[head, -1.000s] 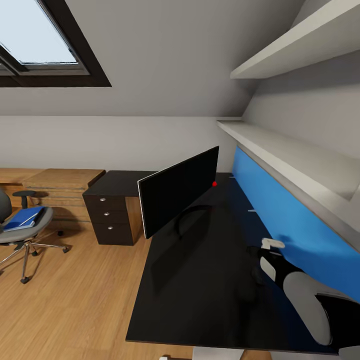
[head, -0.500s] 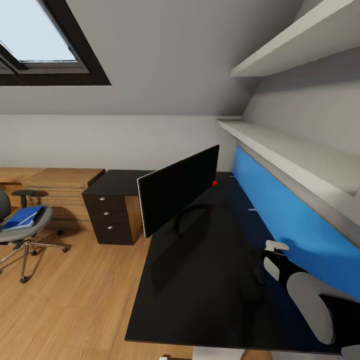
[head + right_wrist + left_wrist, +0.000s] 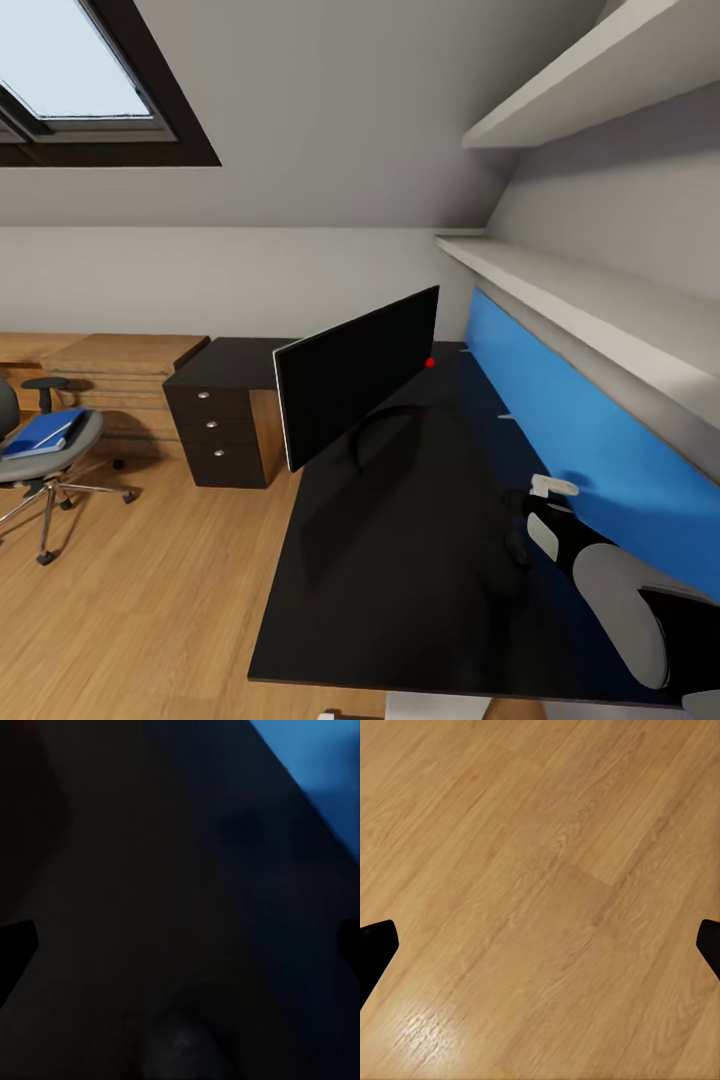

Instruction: In the bedroom, organize the workspace by keeping the computer under the desk, ensuring the monitor is on the desk, placing the keyboard on the desk next to the monitor, placing the mouse on the desk next to the keyboard, moving the folder from the swivel chair onto the desk next to the mouse, stacking the notebook on top of the folder with the pen on top of the notebook, and positioning the swivel chair next to the desk.

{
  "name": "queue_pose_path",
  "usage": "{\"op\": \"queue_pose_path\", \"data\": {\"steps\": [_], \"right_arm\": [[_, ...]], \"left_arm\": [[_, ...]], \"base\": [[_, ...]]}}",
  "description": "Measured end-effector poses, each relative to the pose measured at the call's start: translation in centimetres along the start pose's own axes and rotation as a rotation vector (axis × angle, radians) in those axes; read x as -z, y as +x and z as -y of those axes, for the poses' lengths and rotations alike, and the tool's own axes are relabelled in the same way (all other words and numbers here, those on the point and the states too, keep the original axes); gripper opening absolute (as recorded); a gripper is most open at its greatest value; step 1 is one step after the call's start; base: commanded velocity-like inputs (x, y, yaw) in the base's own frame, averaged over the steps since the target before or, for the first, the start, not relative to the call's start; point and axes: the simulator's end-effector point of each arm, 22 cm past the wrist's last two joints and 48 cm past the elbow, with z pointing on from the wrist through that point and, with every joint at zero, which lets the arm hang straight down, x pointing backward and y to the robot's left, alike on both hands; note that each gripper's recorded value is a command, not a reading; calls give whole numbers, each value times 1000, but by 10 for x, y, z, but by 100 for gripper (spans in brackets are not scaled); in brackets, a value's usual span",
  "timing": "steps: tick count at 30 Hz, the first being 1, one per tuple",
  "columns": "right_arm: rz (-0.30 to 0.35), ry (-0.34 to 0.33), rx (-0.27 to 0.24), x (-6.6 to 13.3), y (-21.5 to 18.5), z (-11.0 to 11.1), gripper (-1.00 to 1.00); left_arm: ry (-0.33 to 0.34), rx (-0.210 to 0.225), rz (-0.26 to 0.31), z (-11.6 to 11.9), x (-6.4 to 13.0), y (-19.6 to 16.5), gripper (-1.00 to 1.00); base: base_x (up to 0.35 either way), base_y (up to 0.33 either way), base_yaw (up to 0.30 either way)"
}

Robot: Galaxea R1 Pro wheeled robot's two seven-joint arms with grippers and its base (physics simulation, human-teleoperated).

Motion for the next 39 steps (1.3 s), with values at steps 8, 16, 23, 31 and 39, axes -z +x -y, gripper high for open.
{"op": "queue_pose_path", "data": {"steps": [8, 16, 23, 31, 39], "right_arm": [[-3, -23, 2, -7, 10, -4, 100], [-92, -25, 11, -13, 38, -4, 100], [-130, -24, 14, -18, 53, -4, 100], [-143, -23, 15, -25, 65, -4, 100], [-168, -23, 18, -32, 80, -4, 100]], "left_arm": [[-3, 0, 1, 0, -8, 6, 100], [-4, 0, -2, 2, -17, 13, 100], [-3, 1, -2, 4, -24, 19, 100], [-3, 1, 1, 6, -33, 25, 100], [-3, 1, 1, 7, -42, 33, 100]], "base": [[0, 0, 0], [0, 0, 0], [0, 0, 0], [0, 0, 0], [0, 0, 0]]}}
